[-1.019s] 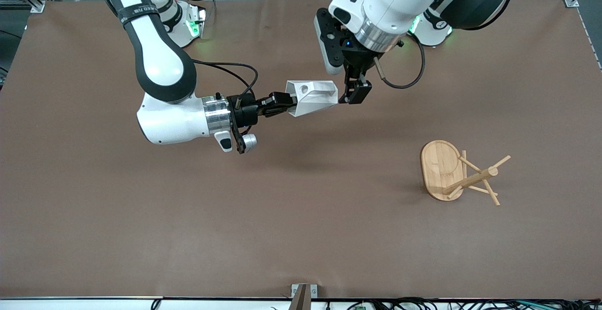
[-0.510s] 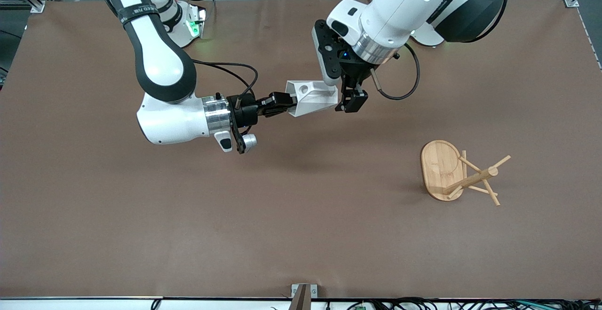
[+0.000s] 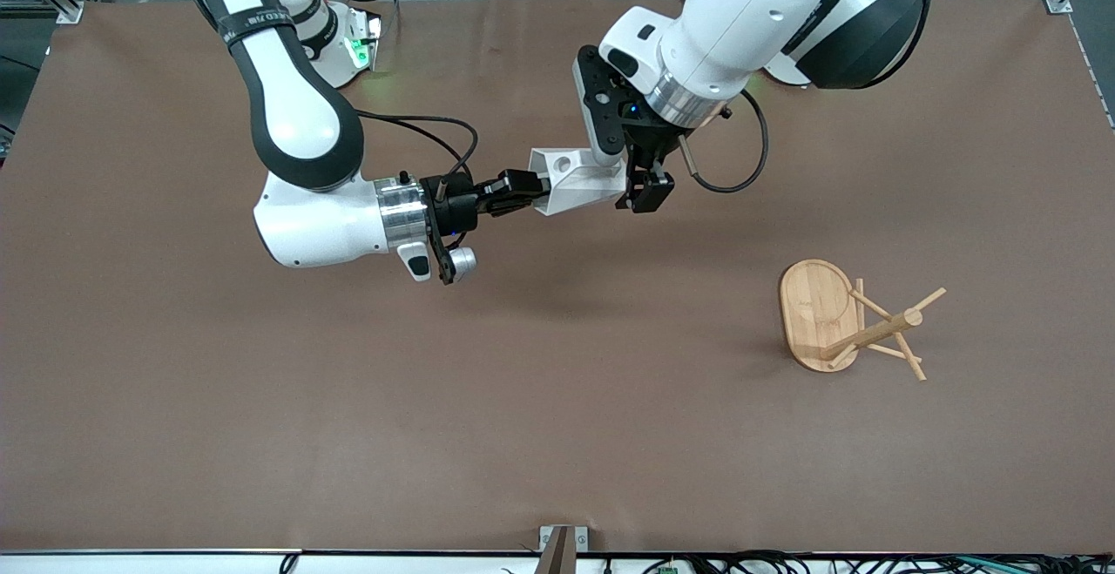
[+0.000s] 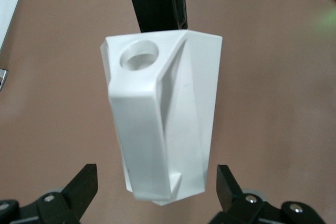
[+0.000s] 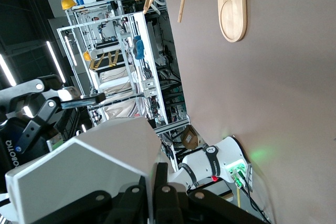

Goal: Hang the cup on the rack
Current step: 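Open the right gripper while the left gripper carries the cup to the rack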

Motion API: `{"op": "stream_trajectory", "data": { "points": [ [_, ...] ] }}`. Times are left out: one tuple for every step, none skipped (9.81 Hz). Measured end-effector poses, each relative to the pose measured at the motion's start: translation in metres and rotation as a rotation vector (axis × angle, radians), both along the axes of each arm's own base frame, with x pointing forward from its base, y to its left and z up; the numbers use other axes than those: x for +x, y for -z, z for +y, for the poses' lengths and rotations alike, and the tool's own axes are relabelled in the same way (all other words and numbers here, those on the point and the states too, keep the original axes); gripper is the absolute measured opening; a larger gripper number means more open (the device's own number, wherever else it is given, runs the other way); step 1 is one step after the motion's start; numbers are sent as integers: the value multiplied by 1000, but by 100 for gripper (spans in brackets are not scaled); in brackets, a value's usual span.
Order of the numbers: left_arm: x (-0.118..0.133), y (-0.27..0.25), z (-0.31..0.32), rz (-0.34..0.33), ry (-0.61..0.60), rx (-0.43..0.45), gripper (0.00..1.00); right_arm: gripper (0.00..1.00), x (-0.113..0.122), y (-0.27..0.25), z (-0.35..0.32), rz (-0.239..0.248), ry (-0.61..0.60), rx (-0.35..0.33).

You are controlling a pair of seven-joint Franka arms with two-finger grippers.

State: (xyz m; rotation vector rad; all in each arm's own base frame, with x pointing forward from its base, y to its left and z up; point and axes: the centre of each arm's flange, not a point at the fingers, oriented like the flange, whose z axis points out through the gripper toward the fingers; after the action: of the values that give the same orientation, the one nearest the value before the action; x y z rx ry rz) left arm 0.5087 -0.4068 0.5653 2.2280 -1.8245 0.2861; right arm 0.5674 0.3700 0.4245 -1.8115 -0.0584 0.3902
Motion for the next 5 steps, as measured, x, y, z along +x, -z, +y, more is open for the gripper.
{"op": "stream_trajectory", "data": {
  "points": [
    [1, 4, -1, 6, 1, 1, 100, 4, 0, 0, 0, 0, -1, 0],
    [1, 6, -2, 10, 3, 2, 99, 4, 0, 0, 0, 1, -1, 1],
    [1, 7, -3, 12, 4, 3, 98, 4, 0, 0, 0, 1, -2, 1],
    [1, 7, -3, 12, 5, 2, 97, 4, 0, 0, 0, 1, -2, 1],
    [0, 7, -3, 12, 6, 2, 96, 4, 0, 0, 0, 1, -2, 1]
  ]
}}
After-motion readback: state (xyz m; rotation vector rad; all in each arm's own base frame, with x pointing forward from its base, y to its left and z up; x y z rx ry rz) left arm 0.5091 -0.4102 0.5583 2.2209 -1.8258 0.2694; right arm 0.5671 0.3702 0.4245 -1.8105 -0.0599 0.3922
